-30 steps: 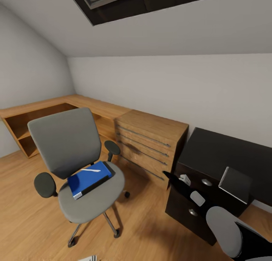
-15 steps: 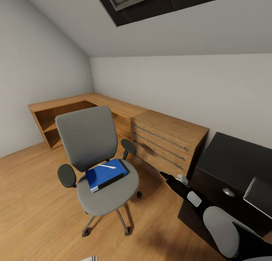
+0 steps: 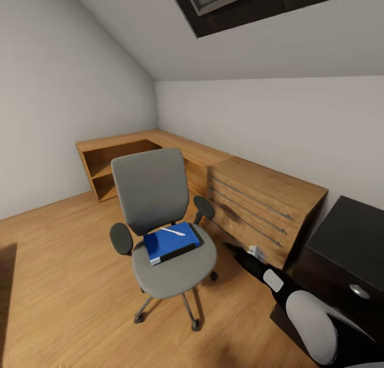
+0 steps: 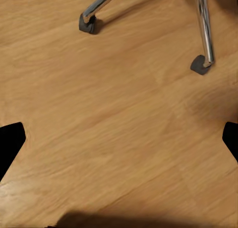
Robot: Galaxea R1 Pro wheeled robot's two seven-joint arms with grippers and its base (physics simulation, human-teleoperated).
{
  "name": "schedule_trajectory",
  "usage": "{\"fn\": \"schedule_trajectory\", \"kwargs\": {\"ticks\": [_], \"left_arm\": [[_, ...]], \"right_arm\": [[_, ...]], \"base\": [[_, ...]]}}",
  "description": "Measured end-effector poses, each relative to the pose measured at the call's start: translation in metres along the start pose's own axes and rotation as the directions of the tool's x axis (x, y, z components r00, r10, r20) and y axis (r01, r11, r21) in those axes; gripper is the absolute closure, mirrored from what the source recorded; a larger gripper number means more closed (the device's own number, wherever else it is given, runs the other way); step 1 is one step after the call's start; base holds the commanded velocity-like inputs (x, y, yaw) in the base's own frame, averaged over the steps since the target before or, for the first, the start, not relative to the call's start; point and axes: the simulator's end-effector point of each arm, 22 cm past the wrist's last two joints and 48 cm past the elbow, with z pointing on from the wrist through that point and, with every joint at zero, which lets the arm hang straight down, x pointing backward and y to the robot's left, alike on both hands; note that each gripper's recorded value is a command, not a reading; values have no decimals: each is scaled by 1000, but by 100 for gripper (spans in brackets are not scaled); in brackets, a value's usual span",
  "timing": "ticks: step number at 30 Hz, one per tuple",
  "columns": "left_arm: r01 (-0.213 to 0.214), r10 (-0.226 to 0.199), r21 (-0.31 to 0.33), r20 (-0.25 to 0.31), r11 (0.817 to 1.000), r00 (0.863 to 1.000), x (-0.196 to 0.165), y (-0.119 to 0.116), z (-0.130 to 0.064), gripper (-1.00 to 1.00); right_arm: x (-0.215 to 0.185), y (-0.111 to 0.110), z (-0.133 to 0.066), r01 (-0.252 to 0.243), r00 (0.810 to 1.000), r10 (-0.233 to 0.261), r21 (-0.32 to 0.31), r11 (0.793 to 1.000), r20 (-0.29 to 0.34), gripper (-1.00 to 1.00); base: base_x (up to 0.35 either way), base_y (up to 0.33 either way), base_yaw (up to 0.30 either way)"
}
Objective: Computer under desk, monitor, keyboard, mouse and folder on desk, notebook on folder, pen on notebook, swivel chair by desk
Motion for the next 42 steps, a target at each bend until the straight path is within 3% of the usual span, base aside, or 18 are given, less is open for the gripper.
{"fn": "schedule_trajectory", "kwargs": {"ticks": [6,9,19,29,36,42], "left_arm": [[-24,26,-33,62,999,998,-17,26,0,-100],[-28,31,-47,64,999,997,-15,36,-1,-100],[37,-32,-112,43,993,999,0,68,-6,-100],[50,-49,-123,17,991,999,27,74,-10,-100],[35,-34,-149,11,988,999,48,96,-19,-100],[32,-31,-167,9,985,999,51,110,-22,-100]], "right_arm": [[5,1,1,69,997,-69,2,998,-21,-100],[8,1,1,93,995,-93,0,996,-33,-100],[-3,6,2,174,984,-174,-5,985,-26,-100],[-8,9,2,189,982,-190,-15,982,-16,-100],[-3,9,4,205,978,-205,-5,979,-29,-100],[9,22,16,331,941,-329,22,943,-75,-100]], "base": [[0,0,284],[0,0,284],[0,0,271],[0,0,71],[0,0,5],[0,0,0]]}}
